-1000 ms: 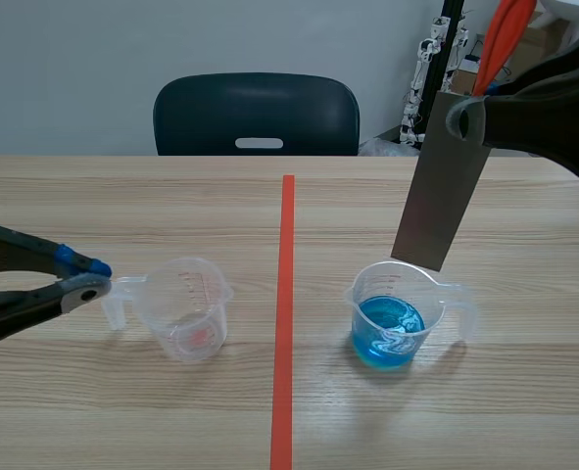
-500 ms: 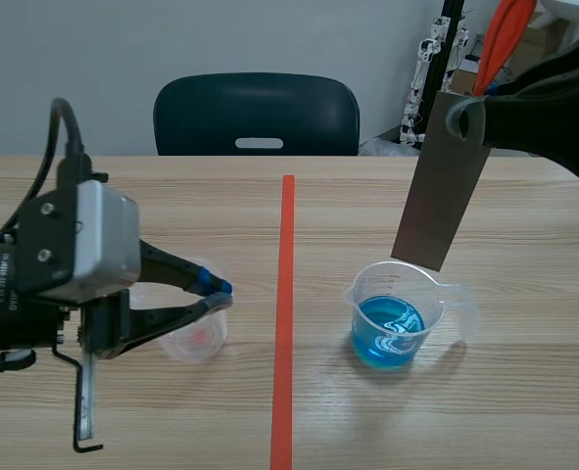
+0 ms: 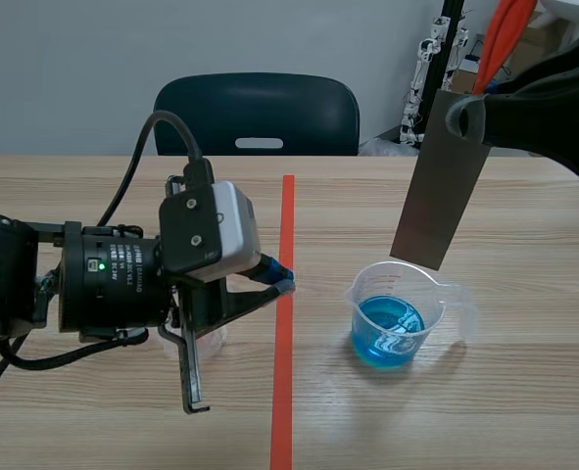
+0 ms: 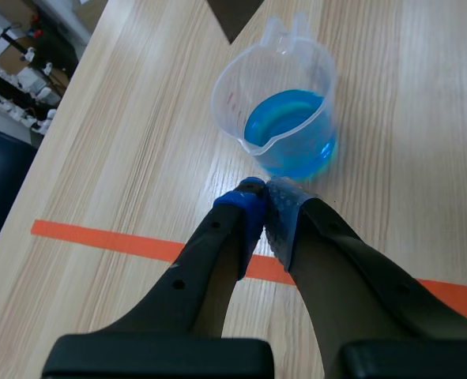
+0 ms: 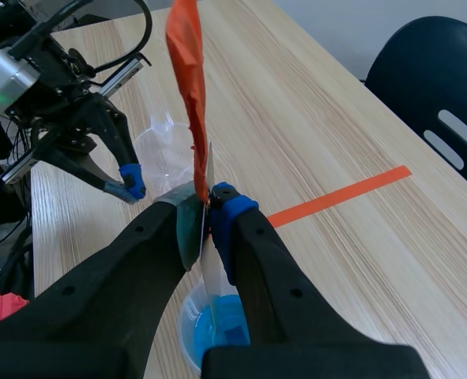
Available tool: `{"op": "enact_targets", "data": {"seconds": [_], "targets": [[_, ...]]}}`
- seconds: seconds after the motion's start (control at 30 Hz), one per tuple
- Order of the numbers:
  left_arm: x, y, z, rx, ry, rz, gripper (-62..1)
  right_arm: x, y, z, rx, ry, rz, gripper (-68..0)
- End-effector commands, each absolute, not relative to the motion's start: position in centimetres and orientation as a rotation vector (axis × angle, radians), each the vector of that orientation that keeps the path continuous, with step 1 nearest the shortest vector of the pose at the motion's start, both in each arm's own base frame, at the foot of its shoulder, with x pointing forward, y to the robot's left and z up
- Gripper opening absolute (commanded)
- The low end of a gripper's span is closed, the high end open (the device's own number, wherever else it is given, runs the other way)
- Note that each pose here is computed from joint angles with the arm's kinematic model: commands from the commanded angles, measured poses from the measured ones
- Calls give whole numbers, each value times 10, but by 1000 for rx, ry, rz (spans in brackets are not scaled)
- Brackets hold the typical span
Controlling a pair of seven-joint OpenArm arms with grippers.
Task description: Do the redox reaction experiment. move the plate over the blue solution
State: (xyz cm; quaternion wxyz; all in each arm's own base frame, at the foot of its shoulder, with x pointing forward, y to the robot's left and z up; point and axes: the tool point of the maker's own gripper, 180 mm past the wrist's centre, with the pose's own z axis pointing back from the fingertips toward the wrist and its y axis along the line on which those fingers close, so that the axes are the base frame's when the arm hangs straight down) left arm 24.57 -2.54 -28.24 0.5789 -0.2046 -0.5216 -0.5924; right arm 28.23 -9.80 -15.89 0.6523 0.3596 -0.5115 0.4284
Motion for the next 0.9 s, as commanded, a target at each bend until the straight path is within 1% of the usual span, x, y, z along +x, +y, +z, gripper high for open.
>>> {"op": "enact_targets", "data": {"seconds": [0.0,0.23,0.4,0.57,0.67,0.87], "targets": [[252,-26,-274,-477,-1254,-1371,-582,284,-97,-145,833,-1197,974,-669],[262,-24,-280,-464,-1248,-1353,-582,284,-97,-144,837,-1204,972,-669],[263,-29,-268,-493,-1300,-1352,-582,284,-97,-144,837,-1203,972,-669],[270,-33,-265,-482,-1301,-1358,-582,284,-97,-145,834,-1202,976,-669],[268,-36,-265,-500,-1295,-1368,-582,284,-97,-144,834,-1202,975,-669],[269,-38,-262,-503,-1304,-1367,-582,284,-97,-145,832,-1201,978,-669]]}}
